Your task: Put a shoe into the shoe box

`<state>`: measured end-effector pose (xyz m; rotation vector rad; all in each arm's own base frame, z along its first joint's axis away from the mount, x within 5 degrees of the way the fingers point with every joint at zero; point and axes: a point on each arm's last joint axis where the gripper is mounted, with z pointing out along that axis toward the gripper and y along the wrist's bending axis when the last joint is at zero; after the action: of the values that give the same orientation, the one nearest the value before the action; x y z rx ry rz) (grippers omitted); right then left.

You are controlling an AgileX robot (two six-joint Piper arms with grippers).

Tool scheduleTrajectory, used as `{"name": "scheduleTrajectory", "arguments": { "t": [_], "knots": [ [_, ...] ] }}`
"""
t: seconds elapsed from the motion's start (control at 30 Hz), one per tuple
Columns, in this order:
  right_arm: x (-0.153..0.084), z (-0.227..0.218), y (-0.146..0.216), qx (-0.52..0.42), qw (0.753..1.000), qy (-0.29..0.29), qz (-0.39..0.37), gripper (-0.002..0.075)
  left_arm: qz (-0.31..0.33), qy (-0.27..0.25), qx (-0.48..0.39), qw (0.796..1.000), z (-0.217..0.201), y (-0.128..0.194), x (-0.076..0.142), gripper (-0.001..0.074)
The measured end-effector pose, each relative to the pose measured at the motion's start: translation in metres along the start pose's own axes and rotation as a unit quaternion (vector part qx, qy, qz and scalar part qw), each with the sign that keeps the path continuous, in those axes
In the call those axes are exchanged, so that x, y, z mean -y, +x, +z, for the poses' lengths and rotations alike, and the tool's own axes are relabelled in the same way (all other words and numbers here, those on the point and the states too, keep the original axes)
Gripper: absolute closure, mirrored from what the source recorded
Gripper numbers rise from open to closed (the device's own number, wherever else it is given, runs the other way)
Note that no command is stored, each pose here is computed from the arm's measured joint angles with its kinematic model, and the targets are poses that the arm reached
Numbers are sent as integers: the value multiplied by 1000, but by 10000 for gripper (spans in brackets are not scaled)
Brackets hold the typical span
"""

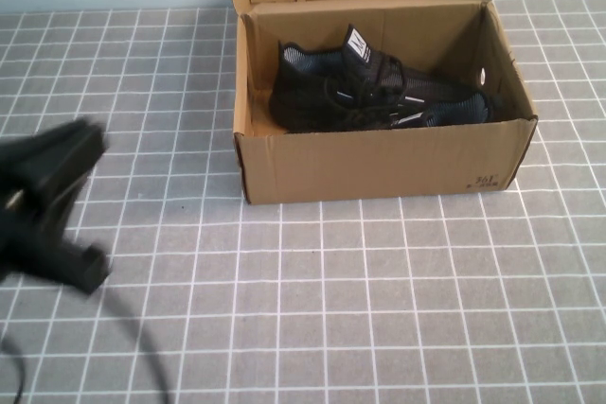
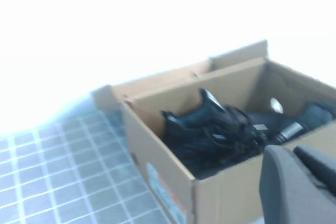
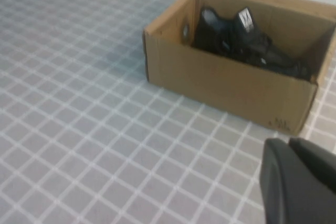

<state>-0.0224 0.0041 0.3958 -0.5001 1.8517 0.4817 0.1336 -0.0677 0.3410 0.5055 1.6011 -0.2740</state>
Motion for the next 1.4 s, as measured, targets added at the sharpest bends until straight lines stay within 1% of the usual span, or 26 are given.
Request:
{"name": "scheduleTrajectory", "arguments": {
  "t": [0.13, 0.3, 0.43, 0.6, 0.73, 0.93, 1.07, 1.13, 1.27, 1.4],
  "knots": [
    [2, 16, 1, 33, 999, -7, 12, 742, -29, -37, 36, 998, -24, 32, -1, 736],
    [4, 33, 9, 40, 999, -11, 26, 742, -38, -52, 34, 997, -35, 62, 1, 736],
    [5, 47, 17, 35, 998, -17, 40, 742, -38, -59, -2, 998, -32, 91, 3, 736],
    [8, 62, 21, 75, 995, -21, 60, 742, -44, -67, -68, 994, -26, 127, 4, 736],
    [10, 69, 22, 105, 992, -20, 72, 742, -65, -68, -134, 987, -19, 150, 6, 736],
    [10, 69, 20, 118, 990, -21, 77, 742, -69, -64, -207, 974, -9, 167, 8, 736],
    [10, 69, 20, 118, 990, -23, 79, 742, -85, -65, -241, 965, -4, 175, 9, 736],
    [10, 69, 21, 115, 990, -24, 79, 742, -88, -68, -232, 966, -5, 174, 9, 736],
    [9, 69, 22, 107, 991, -27, 81, 742, -80, -71, -183, 977, -10, 162, 7, 736],
    [9, 69, 22, 105, 991, -28, 83, 742, -79, -55, -133, 986, -22, 149, 9, 736]
  ]
}}
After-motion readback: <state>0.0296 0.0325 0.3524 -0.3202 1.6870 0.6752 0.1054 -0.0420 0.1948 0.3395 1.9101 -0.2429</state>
